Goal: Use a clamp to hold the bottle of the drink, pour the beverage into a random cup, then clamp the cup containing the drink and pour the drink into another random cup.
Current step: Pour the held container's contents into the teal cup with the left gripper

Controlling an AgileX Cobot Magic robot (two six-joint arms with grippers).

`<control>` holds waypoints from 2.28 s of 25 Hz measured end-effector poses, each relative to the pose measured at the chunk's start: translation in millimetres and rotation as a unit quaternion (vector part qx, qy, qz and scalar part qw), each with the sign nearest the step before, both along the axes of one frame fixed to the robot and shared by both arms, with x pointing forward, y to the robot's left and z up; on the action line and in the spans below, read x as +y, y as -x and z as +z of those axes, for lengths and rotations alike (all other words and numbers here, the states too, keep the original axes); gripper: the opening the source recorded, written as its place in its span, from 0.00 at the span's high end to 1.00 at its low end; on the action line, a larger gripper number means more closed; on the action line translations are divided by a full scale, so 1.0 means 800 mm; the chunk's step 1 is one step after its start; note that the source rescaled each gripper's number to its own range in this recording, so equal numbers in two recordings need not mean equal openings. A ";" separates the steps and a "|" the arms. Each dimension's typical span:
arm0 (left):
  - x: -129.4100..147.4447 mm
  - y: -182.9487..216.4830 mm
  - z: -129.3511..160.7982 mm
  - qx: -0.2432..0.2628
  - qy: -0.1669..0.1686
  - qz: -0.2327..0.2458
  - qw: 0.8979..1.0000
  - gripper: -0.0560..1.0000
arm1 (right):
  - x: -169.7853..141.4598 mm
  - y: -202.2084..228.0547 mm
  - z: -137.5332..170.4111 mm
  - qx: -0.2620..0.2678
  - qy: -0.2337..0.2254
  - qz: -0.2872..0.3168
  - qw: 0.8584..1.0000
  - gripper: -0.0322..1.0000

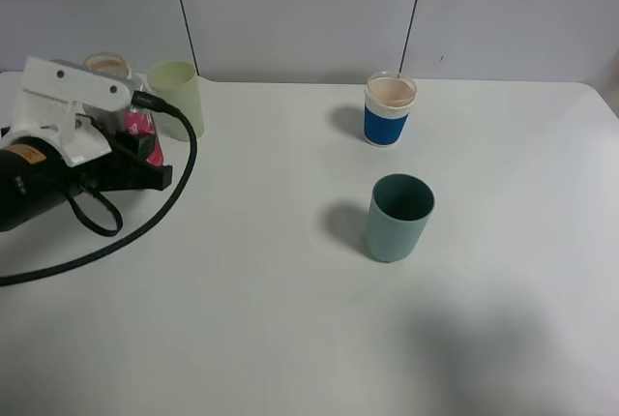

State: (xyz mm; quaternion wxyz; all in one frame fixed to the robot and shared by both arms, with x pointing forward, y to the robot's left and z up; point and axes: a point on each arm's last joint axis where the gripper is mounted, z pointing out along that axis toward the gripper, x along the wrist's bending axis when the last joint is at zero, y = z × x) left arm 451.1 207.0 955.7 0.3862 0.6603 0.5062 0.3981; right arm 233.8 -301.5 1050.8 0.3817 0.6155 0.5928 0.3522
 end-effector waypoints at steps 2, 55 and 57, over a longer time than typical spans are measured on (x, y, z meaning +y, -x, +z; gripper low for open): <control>-0.003 -0.007 0.012 0.002 -0.015 0.002 1.000 0.93 | 0.000 0.000 0.000 0.000 0.000 0.000 1.000 0.00; -0.252 0.012 0.010 0.037 -0.382 -0.170 0.908 0.93 | 0.000 0.000 0.000 0.000 0.000 0.000 1.000 0.00; -0.263 0.008 0.005 0.036 -0.384 -0.177 0.905 0.93 | 0.000 0.000 0.000 0.000 0.000 0.000 1.000 0.00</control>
